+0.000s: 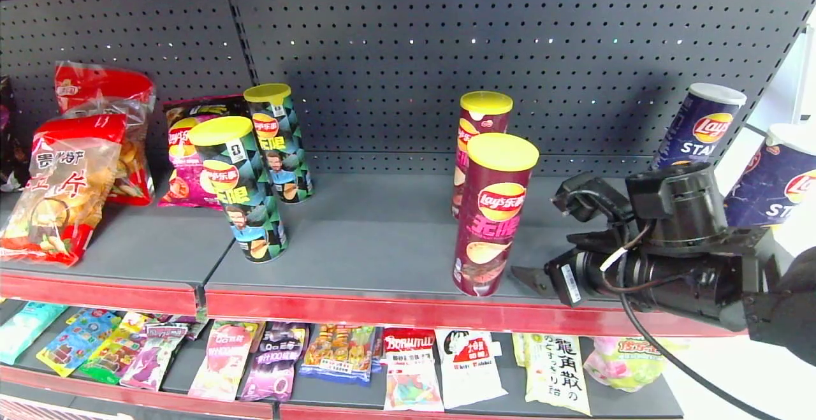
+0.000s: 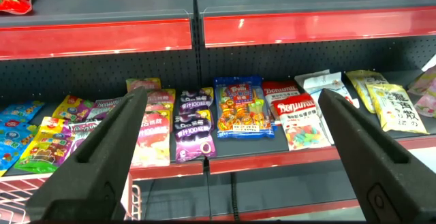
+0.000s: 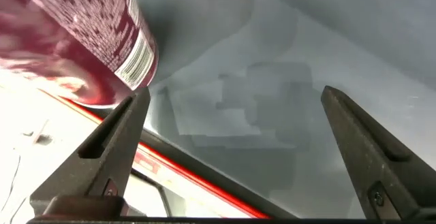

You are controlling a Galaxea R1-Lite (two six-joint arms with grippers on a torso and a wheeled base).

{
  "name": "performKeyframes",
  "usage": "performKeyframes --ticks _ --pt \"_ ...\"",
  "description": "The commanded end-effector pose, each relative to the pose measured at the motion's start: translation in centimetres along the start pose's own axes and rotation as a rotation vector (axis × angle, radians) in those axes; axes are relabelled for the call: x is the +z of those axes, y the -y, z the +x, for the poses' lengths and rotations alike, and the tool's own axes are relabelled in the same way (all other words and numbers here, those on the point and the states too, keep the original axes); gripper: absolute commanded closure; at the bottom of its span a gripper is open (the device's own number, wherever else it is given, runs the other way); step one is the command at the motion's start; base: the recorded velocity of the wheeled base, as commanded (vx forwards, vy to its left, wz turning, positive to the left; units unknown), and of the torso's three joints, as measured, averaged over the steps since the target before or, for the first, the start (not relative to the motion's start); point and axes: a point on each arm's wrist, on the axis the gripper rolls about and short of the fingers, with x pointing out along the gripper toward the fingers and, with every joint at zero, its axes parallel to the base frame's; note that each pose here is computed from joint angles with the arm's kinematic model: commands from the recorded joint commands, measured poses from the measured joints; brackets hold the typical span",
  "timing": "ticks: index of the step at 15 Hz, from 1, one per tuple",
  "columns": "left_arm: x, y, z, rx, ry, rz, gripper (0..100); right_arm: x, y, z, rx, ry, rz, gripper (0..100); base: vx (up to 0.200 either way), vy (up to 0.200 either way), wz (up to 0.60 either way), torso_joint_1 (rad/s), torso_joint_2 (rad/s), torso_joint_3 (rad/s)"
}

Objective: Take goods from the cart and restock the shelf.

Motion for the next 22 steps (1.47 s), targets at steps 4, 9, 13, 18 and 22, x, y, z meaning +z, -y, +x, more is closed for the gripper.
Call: performKeyframes --ticks 4,9,13,18,22 --pt "0.0 0.0 0.0 0.000 -0.003 0.000 0 -2.4 2.0 -11.8 -0.049 0.261 0.044 0 0.000 0.000 0.00 0.000 0.00 0.000" --pt "0.0 -0.1 0.1 -0.051 -0.008 0.010 0 -6.2 5.1 -21.3 -0.390 0.508 0.188 0 0.000 0.000 0.00 0.000 0.00 0.000" --pt "0.0 -0.1 -0.1 -0.062 0.011 0.009 0 -14.9 2.5 -25.0 -0.583 0.344 0.252 0 0.000 0.000 0.00 0.000 0.00 0.000" --pt "-0.1 -0.1 -0.2 -0.062 0.023 0.008 0 -21.2 0.3 -23.1 -0.587 0.290 0.260 0 0.000 0.000 0.00 0.000 0.00 0.000" --pt "-0.1 -0.1 -0.2 -0.062 0.030 0.008 0 -22.3 -0.4 -20.9 -0.246 0.481 0.216 0 0.000 0.000 0.00 0.000 0.00 0.000"
